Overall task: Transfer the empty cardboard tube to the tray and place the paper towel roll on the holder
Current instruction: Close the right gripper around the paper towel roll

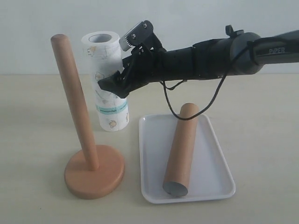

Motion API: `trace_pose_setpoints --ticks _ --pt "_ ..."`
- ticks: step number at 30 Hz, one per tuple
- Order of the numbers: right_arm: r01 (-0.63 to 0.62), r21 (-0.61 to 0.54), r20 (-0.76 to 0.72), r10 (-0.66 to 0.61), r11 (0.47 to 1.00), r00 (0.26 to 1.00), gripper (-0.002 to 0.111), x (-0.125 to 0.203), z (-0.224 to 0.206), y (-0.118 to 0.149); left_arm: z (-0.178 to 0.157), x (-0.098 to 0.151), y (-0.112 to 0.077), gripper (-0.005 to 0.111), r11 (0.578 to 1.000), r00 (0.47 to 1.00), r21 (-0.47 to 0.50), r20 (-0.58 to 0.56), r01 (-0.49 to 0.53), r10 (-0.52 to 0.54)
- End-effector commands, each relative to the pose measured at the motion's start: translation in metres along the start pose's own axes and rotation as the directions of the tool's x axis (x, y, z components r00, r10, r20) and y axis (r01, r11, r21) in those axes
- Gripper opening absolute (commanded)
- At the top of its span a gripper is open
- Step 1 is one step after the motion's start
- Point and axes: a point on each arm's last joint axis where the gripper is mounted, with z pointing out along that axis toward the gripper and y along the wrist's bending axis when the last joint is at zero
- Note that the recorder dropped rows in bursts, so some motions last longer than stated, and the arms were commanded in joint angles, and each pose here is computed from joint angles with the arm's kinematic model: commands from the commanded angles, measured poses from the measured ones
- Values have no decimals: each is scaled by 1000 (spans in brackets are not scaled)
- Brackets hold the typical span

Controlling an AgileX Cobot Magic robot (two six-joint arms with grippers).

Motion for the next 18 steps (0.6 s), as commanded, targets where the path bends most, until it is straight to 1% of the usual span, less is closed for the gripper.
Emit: trace_pose_setpoints --ticks 1,15,18 --pt "0 -3 17 0 1000 1000 89 -2 6 -4 0 1 0 4 1000 1000 -3 -2 -2 2" --pt "-27 17 20 27 1000 999 89 6 23 -16 0 1 0 4 1000 1000 -3 -2 -2 2" --pt "-32 5 27 32 999 999 89 7 27 -16 0 1 0 4 1000 1000 -3 -2 -2 2"
